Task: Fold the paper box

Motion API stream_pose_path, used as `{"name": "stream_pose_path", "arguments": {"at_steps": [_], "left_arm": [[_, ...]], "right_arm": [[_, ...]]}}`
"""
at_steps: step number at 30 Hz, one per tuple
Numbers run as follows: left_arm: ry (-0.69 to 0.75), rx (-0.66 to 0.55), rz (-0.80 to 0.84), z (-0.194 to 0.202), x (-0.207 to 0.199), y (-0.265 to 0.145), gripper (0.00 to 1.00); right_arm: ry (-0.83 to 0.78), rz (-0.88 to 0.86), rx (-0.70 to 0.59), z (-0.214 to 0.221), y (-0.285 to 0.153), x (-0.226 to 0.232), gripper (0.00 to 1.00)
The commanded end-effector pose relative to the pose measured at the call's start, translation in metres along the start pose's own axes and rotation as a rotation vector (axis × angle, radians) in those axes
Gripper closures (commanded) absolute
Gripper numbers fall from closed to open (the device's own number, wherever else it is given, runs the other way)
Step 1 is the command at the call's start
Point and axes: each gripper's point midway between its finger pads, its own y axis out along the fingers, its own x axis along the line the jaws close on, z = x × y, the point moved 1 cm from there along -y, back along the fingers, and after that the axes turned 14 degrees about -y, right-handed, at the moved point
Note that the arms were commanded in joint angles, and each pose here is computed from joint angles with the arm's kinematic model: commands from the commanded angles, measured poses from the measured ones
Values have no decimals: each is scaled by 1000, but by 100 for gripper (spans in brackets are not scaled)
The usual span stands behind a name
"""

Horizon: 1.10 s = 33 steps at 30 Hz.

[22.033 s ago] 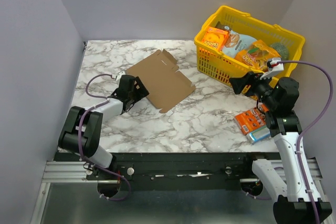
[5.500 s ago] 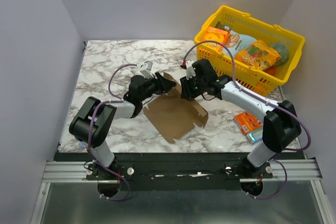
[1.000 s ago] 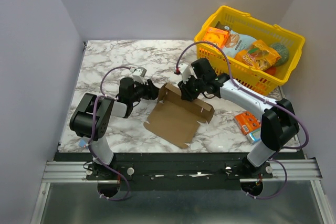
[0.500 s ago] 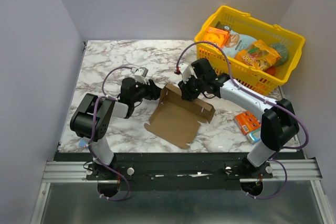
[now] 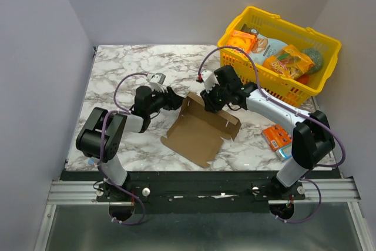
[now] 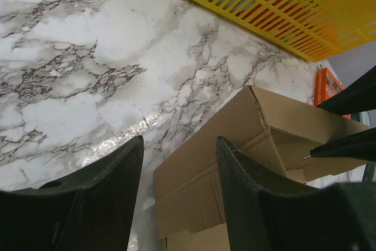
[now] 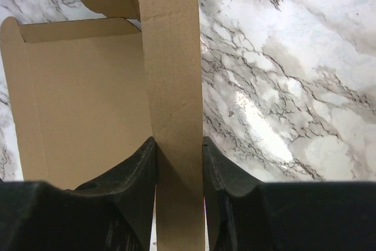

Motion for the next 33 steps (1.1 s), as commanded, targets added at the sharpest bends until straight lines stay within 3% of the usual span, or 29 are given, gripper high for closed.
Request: {"name": "stream_pose_path", "arguments": {"at_steps": [1,7,11,15,26,33], "left_arm": [[32,97,176,20,-47,1,38],[35,88,112,27,-34,-5,36],[49,-17,-116,15,1,-17,30],[89,-107,-246,-1,14,-38,25],[87,-84,-348,28,37,-70,21],[83,-41,-300,26,37,-44,25]], "right_arm": [[23,24,44,9,8,-1,66],[30,37,38,8,7,-2,66],[34,47,40,9,5,-3,65],[33,45,40,10,4,-2,65],[31,39,28,7,3,-1,65],[34,35,28,9,4,0,65]]}}
